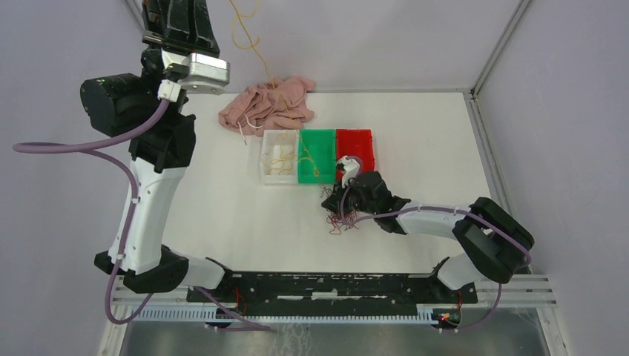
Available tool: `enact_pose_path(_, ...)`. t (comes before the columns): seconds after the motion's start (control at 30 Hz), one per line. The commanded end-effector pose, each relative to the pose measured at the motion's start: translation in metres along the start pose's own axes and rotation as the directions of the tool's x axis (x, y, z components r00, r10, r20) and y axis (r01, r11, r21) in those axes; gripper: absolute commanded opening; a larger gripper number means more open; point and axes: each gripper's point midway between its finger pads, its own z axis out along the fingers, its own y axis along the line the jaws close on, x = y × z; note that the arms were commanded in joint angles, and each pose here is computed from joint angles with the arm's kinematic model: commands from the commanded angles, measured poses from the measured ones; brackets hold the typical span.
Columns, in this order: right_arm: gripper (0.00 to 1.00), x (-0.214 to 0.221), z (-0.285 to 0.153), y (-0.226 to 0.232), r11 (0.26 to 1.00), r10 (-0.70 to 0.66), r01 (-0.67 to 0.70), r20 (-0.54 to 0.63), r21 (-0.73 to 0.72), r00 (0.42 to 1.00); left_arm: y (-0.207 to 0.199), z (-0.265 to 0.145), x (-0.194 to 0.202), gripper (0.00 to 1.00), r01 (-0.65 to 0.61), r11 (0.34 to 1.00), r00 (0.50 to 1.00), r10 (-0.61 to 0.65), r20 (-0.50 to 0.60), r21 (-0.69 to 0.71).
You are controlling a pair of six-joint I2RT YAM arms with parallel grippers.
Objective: Untangle the cables
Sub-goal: Untie the cable, then place the cable in the bin.
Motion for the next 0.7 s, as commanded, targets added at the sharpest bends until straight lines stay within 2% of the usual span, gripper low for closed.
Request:
enact_pose_path(0.0, 0.0, 0.026, -0.008, -0.035, 0.977, 0.135, -0.138, 0.032, 0.163, 0.99, 0.059, 0.009, -0.024, 0.03, -0.13, 0.978, 0.99, 0.137, 0.032, -0.162)
enact_pose_path(0.2, 0.0, 0.065, -0.019, -0.054, 0.951, 0.202, -0.195, -0.003, 0.238, 0.979, 0.078, 0.014, -0.039, 0.03, -0.203, 0.956, 0.972, 0.222, 0.072, -0.21)
enact_pose_path(0.27, 0.0, 0.071, -0.021, -0.057, 0.948, 0.209, -0.202, -0.005, 0.245, 0.978, 0.084, 0.015, -0.042, 0.03, -0.192, 0.953, 0.973, 0.215, 0.079, -0.234)
enact_pose_path(0.47, 0.01, 0.054, -0.024, -0.042, 0.967, 0.187, -0.19, 0.033, 0.171, 0.982, 0.028, 0.003, -0.015, 0.03, -0.118, 0.992, 0.993, 0.119, 0.018, -0.048)
enact_pose_path(0.57, 0.13, 0.033, -0.028, -0.024, 0.98, 0.166, -0.172, 0.066, 0.1, 0.984, -0.008, -0.016, 0.006, 0.03, -0.082, 0.996, 0.995, 0.084, -0.051, 0.047)
enact_pose_path(0.67, 0.36, 0.013, -0.034, -0.012, 0.984, 0.159, -0.166, 0.094, 0.069, 0.983, -0.044, -0.037, 0.03, 0.03, -0.033, 0.992, 0.989, 0.05, -0.14, 0.118)
